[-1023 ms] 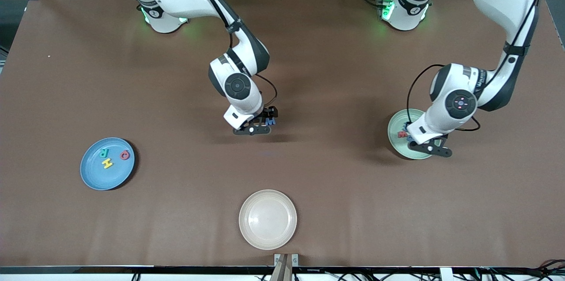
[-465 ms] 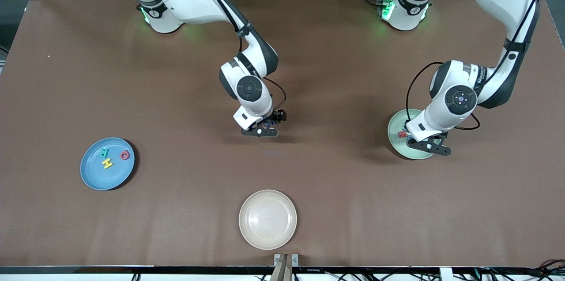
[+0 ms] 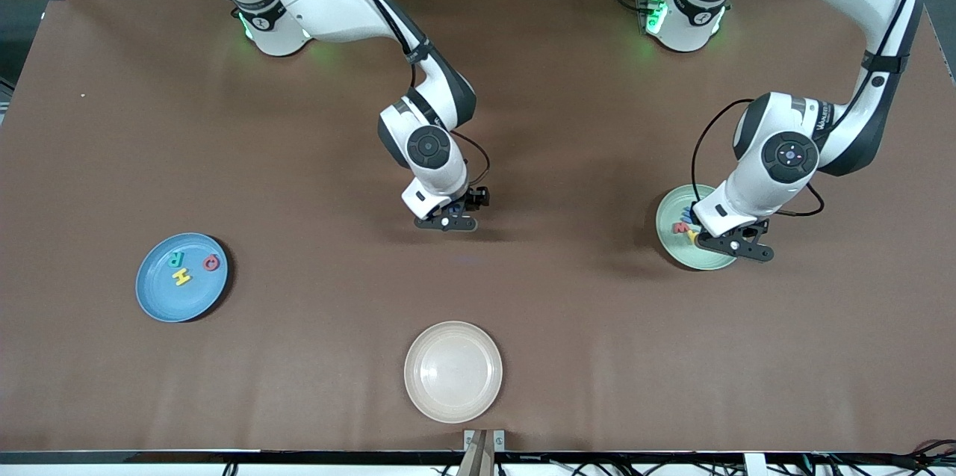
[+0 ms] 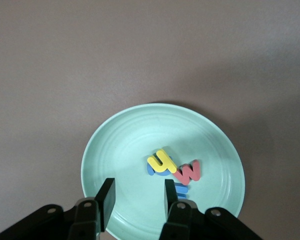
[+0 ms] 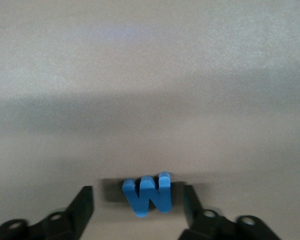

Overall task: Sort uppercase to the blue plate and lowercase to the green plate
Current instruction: 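Carry the blue W to the blue plate while the left gripper withdraws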

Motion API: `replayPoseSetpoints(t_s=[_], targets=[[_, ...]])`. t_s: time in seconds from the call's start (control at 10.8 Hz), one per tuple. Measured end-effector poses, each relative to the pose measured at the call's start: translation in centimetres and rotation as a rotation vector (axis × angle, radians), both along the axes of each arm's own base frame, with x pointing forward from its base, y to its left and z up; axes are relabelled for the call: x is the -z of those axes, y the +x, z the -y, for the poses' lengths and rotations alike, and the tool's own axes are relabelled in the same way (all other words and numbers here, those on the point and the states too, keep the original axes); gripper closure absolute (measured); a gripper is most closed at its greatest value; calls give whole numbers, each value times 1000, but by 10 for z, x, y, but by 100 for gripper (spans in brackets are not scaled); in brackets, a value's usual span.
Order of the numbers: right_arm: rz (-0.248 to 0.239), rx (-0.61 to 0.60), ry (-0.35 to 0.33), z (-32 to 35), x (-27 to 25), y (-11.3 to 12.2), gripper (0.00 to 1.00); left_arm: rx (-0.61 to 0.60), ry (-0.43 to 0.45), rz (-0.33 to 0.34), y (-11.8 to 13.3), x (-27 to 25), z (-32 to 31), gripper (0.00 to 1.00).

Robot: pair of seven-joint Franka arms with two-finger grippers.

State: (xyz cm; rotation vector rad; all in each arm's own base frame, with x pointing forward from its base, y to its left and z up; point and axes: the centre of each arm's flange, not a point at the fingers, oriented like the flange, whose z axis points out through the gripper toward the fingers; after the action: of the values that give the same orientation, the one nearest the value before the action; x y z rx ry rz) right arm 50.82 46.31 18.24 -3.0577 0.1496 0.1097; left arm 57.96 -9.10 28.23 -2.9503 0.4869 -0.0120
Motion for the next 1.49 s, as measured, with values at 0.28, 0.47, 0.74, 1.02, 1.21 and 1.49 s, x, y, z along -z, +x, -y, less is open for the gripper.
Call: replayPoseSetpoints(t_s=[0.28,0.47,0.74,1.02,1.21,1.49], targets=[[0,1,0,-5,-1,-4,59,-11,0,47,4,-44,5,17],[0,1,0,-5,-1,-4,59,-70,-32,33,8,-75,5,0],[10,13,-3,1,-3,3,60,-122,-55,7,21,-119,6,0],[32,11,2,28,-25,36,60,-159,-64,-8,32,-171,1,0],[28,-28,2,71,-49,67,60,-177,-58,-8,37,-208,-4,0],[1,-119,9,140,-95,103,60,-198,-51,-23,36,-255,-10,0]])
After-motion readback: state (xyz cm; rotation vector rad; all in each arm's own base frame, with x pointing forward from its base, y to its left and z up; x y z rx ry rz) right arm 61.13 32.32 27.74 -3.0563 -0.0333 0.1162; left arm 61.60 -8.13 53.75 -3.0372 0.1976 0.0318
